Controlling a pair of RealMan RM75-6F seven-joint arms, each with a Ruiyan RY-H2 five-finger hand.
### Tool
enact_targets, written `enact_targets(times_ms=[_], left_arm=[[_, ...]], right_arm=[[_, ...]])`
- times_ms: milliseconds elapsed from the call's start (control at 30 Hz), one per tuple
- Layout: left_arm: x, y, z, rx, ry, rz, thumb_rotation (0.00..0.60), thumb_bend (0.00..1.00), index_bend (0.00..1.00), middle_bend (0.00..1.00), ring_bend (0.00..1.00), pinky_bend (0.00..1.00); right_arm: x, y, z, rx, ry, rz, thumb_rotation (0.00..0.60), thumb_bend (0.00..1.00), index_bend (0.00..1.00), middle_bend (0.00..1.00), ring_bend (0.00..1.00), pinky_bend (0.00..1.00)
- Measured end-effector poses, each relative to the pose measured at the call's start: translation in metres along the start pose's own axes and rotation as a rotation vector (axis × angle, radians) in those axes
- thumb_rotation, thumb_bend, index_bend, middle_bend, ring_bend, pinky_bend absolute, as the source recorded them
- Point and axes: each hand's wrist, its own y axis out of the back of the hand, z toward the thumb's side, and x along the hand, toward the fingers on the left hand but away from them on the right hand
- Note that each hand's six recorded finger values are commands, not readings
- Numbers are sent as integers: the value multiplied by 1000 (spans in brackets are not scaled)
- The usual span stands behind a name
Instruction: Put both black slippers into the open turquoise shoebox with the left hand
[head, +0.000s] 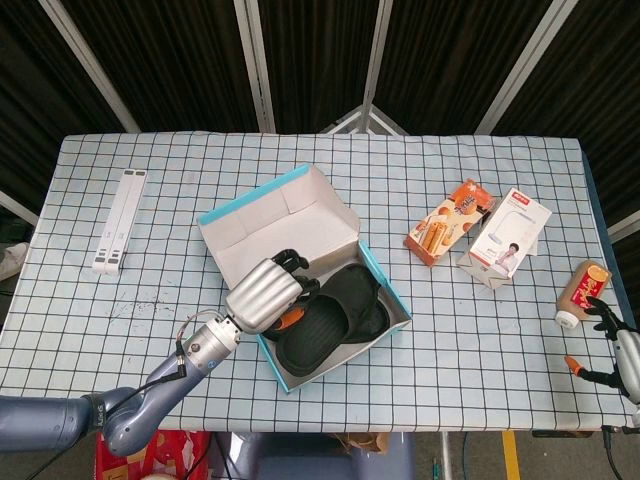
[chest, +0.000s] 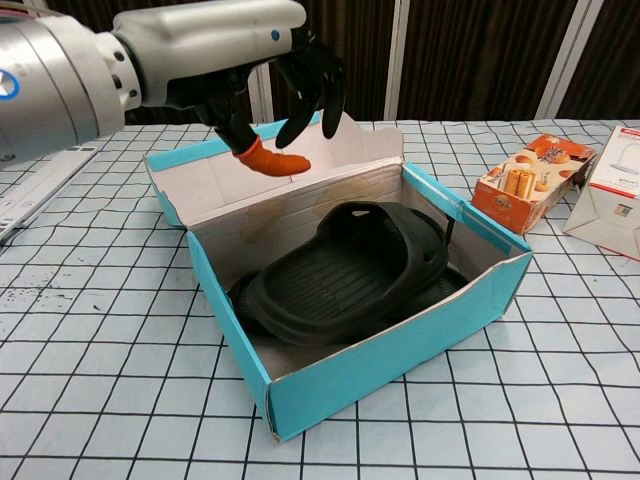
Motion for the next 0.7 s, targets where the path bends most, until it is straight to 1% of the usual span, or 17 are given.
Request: enact_targets(times_ms=[100, 133, 300, 433, 567, 700], left_arm=[[-4, -8, -4, -2, 10, -20, 600, 423, 507, 692, 378, 407], [-5, -10, -5, 5, 13, -25, 600, 423, 507, 690, 379, 417], [-5, -29, -6, 10, 11, -57, 600, 423, 480, 666, 379, 421], [0, -37, 1, -8, -15, -58, 600, 423, 449, 624, 366, 422], [7, -49, 9, -44, -34, -81, 600, 422, 423, 562, 314, 421], [13, -57, 18, -57, -59, -92, 600, 421, 422, 551, 311, 421]], right_arm=[[0, 1, -1, -2, -5, -2, 600, 234, 147, 256, 331, 337], [0, 1, -1, -2, -6, -1, 600, 233, 149, 256, 333, 343], [-1, -1, -2, 0, -10, 11, 600, 234, 155, 256, 337, 355], [-1, 0, -2, 0, -10, 12, 600, 233, 157, 256, 337, 355], [0, 0, -3, -2, -12, 9, 600, 233, 158, 256, 337, 355], [0, 1, -4, -7, -15, 7, 600, 233, 160, 256, 338, 355]])
